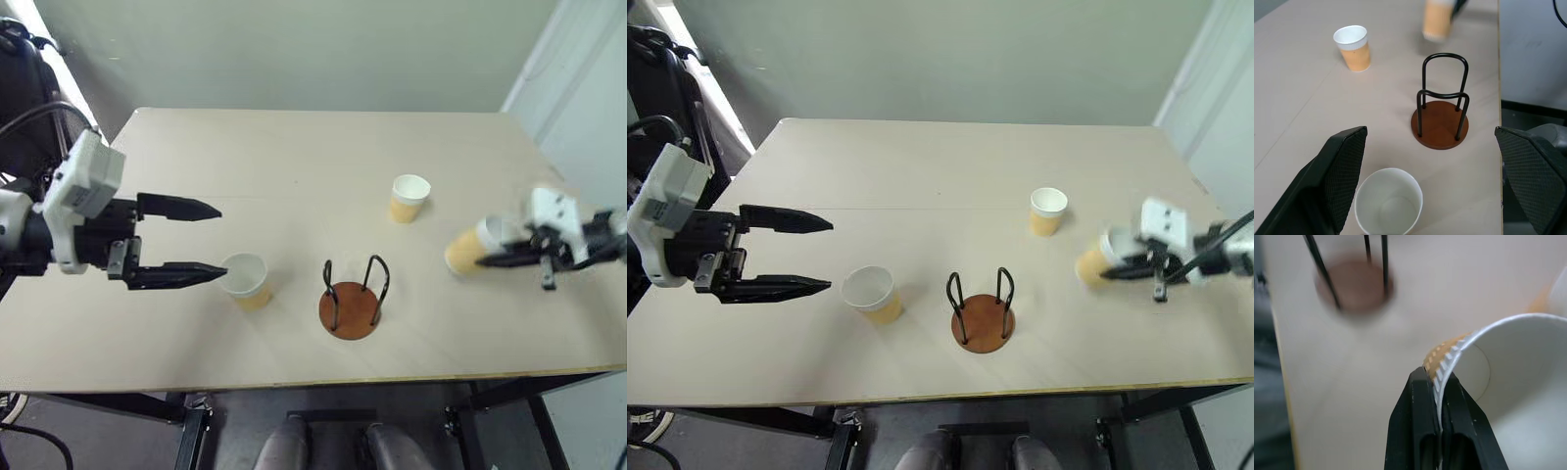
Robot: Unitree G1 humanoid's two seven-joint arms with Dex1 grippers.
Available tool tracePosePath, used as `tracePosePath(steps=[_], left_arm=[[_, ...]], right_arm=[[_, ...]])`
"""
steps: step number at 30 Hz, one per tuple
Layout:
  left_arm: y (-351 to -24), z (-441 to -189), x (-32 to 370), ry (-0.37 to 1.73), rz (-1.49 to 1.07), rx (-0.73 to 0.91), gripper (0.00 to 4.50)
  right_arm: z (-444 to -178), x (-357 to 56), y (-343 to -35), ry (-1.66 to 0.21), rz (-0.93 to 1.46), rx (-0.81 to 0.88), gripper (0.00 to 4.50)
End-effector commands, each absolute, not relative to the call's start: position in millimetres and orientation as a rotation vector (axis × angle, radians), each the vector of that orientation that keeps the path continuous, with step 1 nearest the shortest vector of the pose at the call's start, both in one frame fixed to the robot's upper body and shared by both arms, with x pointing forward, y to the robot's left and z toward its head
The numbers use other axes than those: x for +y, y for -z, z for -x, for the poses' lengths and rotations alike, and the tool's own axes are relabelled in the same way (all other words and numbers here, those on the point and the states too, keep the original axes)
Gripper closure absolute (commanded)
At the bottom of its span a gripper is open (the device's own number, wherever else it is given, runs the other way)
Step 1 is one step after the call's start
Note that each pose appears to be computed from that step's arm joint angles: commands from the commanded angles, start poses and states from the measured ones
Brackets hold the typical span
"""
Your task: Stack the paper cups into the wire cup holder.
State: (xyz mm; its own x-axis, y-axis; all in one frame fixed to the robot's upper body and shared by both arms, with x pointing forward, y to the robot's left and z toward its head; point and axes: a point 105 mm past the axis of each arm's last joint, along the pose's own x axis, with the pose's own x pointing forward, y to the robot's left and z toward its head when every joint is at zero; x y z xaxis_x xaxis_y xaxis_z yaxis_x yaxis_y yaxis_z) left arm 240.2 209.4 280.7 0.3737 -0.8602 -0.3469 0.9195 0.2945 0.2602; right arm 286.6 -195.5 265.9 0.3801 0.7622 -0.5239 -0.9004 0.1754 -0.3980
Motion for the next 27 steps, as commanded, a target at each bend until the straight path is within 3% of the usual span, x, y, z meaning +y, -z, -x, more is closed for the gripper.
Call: tracePosePath(steps=[1,5,12,20,27], left_arm=[[-283,-236,208,1.193,-0.495,0.136,0.00],[-279,-235,202,1.221,-0.480,0.128,0.00],[-276,-234,200,1.213,-0.485,0.137,0.00],[-275,-230,202,1.188,-0.488,0.152,0.00],[-274,-229,202,1.181,-0.494,0.161,0.00]], right_arm=[[-263,-139,-307,-1.392,0.757,-0.020,4.49],[-260,-91,-288,-1.560,0.801,-0.036,4.49],[-271,-83,-257,-1.608,0.870,0.039,4.49],[-259,-78,-247,-1.700,0.873,0.059,4.49],[-264,-73,-240,-1.677,0.910,0.080,4.49]])
